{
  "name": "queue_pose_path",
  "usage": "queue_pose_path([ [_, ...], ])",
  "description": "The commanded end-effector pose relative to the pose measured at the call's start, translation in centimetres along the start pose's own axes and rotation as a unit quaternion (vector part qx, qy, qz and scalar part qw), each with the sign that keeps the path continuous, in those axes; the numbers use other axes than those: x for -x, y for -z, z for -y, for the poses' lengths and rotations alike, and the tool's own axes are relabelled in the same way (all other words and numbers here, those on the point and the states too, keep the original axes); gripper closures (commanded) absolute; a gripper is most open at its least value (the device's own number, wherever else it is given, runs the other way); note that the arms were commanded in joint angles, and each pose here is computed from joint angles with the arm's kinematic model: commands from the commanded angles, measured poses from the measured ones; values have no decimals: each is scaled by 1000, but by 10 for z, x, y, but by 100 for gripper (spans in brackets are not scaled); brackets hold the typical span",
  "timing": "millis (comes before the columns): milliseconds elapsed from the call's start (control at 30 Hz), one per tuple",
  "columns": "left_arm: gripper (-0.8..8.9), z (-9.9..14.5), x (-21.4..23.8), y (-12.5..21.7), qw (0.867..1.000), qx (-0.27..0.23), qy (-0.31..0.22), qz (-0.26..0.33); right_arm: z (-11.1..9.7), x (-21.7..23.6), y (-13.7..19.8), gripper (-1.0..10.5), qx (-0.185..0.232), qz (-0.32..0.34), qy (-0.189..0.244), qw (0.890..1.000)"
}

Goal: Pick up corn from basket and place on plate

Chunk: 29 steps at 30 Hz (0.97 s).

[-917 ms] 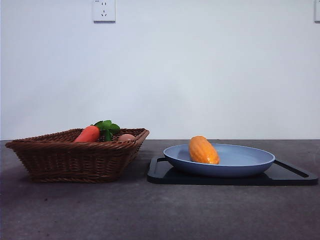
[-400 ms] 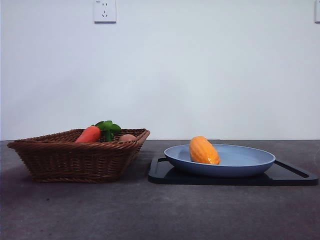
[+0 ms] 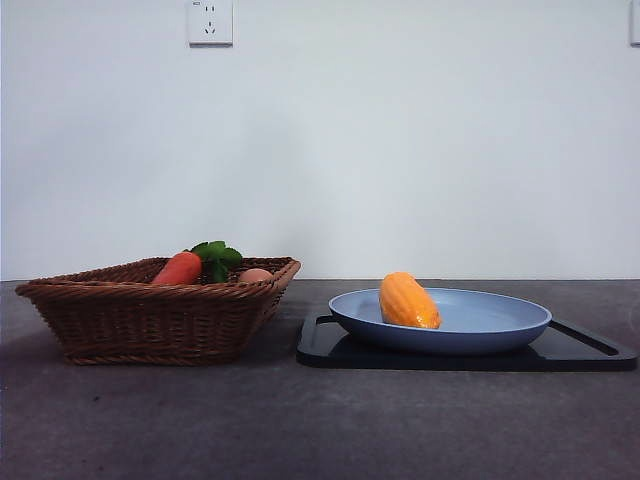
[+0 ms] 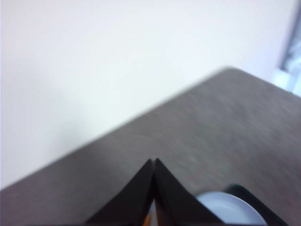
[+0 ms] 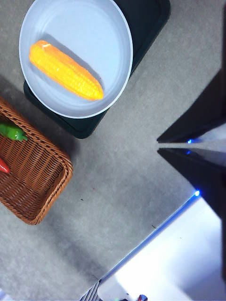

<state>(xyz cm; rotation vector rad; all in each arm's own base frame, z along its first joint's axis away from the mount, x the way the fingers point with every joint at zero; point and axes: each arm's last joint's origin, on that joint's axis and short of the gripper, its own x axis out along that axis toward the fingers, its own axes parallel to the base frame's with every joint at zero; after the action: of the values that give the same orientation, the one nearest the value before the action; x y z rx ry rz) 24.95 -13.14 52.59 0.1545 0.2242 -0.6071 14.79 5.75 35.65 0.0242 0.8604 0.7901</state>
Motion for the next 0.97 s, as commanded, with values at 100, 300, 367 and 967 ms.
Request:
queue_pose_path([
  [100,810,-26,50,-6,998,4,-40,43,-1,2,-5,945,1,8,-1,1000],
  [300,810,-46,101,26,990,18,-132,47,-1,2,-5,945,1,8,-1,1000],
  [367,810,-48,113,43,986,20,-160,50,-1,2,-5,945,1,9,-1,1000],
  [967,810,-15,134,238,961,-5,-258,99,-1,2,-5,945,1,9,-1,1000],
])
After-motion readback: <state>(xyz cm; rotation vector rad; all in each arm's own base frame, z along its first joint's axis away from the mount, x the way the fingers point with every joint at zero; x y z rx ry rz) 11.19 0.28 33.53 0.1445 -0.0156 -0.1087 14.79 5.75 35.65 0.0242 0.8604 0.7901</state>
